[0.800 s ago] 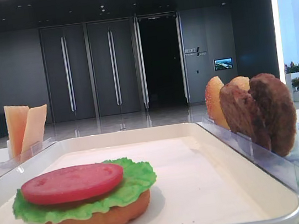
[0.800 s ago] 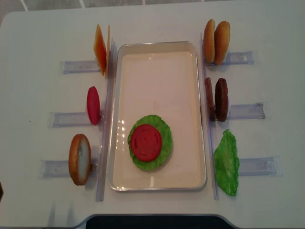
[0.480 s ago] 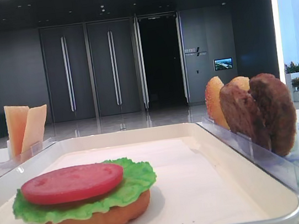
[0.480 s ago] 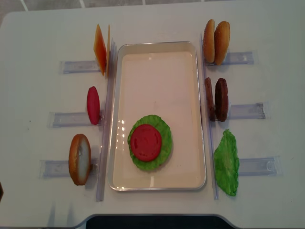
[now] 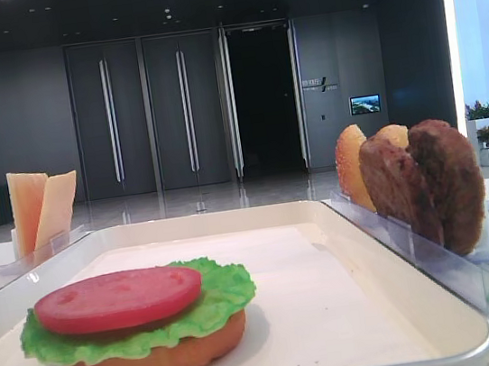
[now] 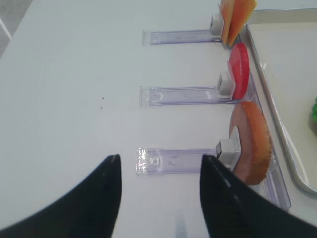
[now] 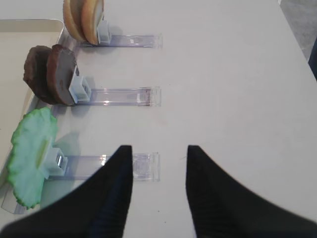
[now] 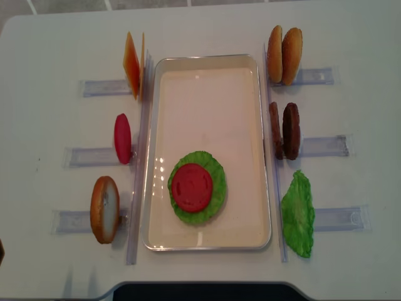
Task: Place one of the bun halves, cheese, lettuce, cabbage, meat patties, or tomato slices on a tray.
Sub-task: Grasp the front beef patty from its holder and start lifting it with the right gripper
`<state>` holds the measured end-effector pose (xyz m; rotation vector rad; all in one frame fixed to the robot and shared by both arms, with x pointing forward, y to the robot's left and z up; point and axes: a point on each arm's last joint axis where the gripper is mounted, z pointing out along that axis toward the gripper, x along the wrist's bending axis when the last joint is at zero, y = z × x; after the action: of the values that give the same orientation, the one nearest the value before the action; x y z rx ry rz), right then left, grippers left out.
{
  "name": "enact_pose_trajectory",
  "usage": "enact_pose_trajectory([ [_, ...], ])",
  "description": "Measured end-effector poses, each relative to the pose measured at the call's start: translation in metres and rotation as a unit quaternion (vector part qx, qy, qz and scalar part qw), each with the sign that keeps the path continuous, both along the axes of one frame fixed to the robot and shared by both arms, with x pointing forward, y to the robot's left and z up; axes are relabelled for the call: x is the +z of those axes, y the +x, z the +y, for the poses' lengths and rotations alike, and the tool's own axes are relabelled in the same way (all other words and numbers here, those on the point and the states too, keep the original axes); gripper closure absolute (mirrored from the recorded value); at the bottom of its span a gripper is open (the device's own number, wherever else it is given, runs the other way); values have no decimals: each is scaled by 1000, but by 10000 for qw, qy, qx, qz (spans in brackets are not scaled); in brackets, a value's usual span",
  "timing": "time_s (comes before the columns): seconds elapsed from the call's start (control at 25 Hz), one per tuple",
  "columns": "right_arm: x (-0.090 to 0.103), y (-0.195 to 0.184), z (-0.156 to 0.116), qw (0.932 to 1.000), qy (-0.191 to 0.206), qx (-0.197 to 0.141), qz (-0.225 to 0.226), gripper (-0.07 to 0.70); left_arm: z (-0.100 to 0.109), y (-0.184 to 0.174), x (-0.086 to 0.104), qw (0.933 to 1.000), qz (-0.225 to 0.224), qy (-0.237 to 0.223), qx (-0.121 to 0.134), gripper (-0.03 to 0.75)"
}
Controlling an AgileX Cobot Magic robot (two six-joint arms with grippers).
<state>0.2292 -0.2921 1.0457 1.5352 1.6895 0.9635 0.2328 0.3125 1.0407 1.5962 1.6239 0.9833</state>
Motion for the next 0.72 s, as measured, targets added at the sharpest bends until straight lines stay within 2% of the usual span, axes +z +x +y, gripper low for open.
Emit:
enact_pose_trajectory([
  [0.36, 3, -1, -1, 10000, -38, -13, -70, 346, 0, 0, 0, 10000, 0, 0, 0, 325],
  [0.52, 26, 4, 0, 9999, -30, -15, -115, 342, 0, 0, 0, 10000, 0, 0, 0, 325],
  [0.72, 57, 37, 0, 9992, -39, -19, 396, 342, 0, 0, 0, 10000, 0, 0, 0, 325],
])
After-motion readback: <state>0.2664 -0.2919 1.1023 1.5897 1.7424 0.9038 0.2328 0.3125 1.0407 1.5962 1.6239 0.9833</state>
